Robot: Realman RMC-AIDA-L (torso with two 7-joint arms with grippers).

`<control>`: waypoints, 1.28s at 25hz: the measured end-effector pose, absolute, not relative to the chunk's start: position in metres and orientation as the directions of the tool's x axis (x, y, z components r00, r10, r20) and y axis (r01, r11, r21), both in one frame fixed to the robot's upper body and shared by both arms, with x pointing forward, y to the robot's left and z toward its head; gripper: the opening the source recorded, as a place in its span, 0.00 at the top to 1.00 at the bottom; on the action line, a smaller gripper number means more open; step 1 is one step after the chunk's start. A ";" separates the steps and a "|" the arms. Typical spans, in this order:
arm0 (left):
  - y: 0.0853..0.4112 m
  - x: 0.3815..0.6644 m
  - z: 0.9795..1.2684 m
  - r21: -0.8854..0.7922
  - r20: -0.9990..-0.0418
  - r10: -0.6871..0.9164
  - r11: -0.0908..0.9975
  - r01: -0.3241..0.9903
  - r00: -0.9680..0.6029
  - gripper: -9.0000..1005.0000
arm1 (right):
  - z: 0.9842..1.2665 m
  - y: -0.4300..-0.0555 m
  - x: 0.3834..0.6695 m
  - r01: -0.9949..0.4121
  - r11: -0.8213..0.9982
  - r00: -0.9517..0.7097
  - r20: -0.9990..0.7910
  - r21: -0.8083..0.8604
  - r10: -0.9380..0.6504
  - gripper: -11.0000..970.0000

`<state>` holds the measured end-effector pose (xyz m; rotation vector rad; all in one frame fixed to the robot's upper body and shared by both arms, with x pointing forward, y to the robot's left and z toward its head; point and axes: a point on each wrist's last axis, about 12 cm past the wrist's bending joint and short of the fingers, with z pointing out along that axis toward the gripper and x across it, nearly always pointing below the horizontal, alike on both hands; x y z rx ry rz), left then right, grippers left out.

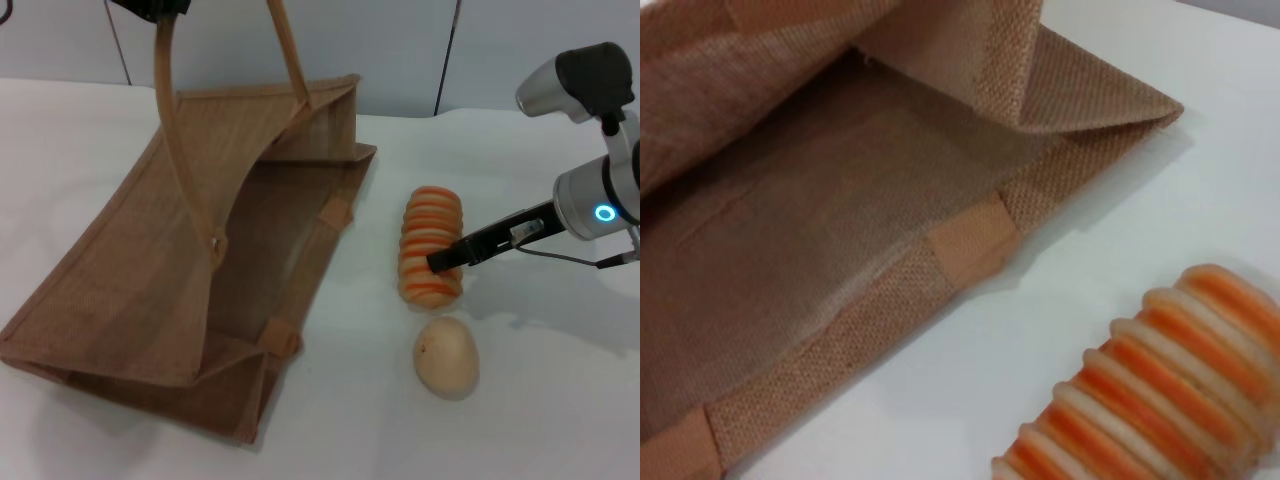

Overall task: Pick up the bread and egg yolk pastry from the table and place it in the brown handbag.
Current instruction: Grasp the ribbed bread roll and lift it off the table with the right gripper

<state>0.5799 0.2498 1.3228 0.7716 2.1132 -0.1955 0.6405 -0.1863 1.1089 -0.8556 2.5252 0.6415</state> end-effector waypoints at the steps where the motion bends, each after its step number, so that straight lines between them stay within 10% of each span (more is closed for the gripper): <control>1: 0.250 0.580 1.323 0.132 -0.772 0.456 0.797 0.590 -0.444 0.88 | 1.109 -0.186 0.641 -0.644 0.708 -0.733 -0.498 0.290 -0.463 0.46; 32: 0.256 0.589 1.315 0.106 -0.755 0.443 0.810 0.577 -0.484 0.88 | 1.105 -0.191 0.645 -0.651 0.723 -0.706 -0.535 0.233 -0.463 0.75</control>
